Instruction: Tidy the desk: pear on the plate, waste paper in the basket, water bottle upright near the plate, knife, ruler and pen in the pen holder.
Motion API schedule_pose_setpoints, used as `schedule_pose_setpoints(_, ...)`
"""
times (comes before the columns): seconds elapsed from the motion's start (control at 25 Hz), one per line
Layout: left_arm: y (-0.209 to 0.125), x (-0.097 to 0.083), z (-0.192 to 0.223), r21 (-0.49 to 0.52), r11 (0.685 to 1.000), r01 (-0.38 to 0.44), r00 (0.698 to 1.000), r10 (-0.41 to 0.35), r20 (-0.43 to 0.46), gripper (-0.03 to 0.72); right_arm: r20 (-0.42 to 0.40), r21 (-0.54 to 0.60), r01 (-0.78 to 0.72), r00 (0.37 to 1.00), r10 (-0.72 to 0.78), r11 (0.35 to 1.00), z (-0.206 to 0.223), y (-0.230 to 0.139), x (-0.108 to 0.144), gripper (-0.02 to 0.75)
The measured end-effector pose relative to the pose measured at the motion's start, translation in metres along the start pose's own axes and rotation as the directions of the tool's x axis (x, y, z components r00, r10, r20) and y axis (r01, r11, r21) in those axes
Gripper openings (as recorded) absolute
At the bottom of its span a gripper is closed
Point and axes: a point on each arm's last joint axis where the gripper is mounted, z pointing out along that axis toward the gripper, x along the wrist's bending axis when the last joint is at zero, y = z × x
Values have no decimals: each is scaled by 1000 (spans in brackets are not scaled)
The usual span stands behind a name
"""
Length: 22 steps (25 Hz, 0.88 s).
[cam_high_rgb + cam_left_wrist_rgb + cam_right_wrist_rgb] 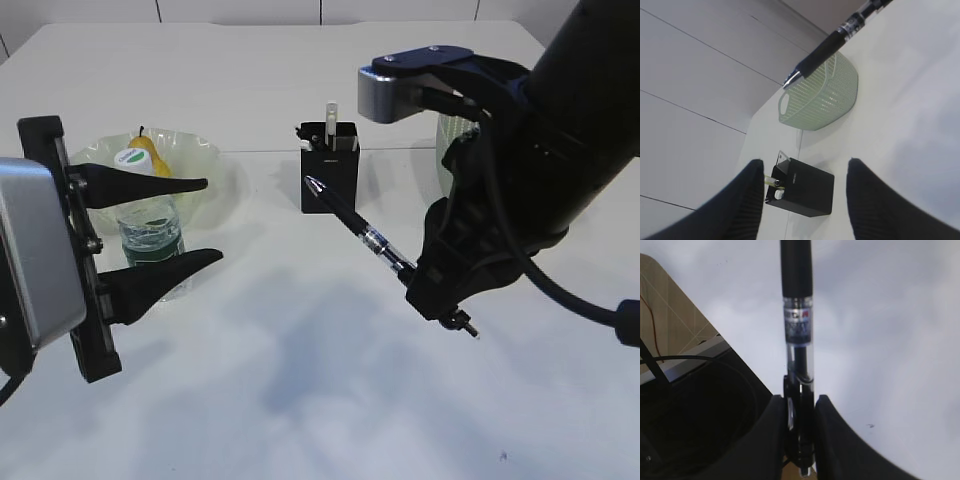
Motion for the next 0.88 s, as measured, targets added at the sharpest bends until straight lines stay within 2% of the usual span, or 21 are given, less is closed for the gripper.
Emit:
schedule_pose_setpoints(0.4,3,26,32,-70,993,-90,995,87,-44,374,-31,35,-19,999,20,999,14,4,-3,105)
schedule_pose_setpoints(0.68,13,15,39,-125,976,-175,984,179,21,374,-30,26,-15,999,16,1000,13,15,-5,105)
schedule_pose_setpoints(0.88,22,6,42,-146,956,-253,963,263,56,374,-33,24,-15,999,16,1000,11,17,-5,104)
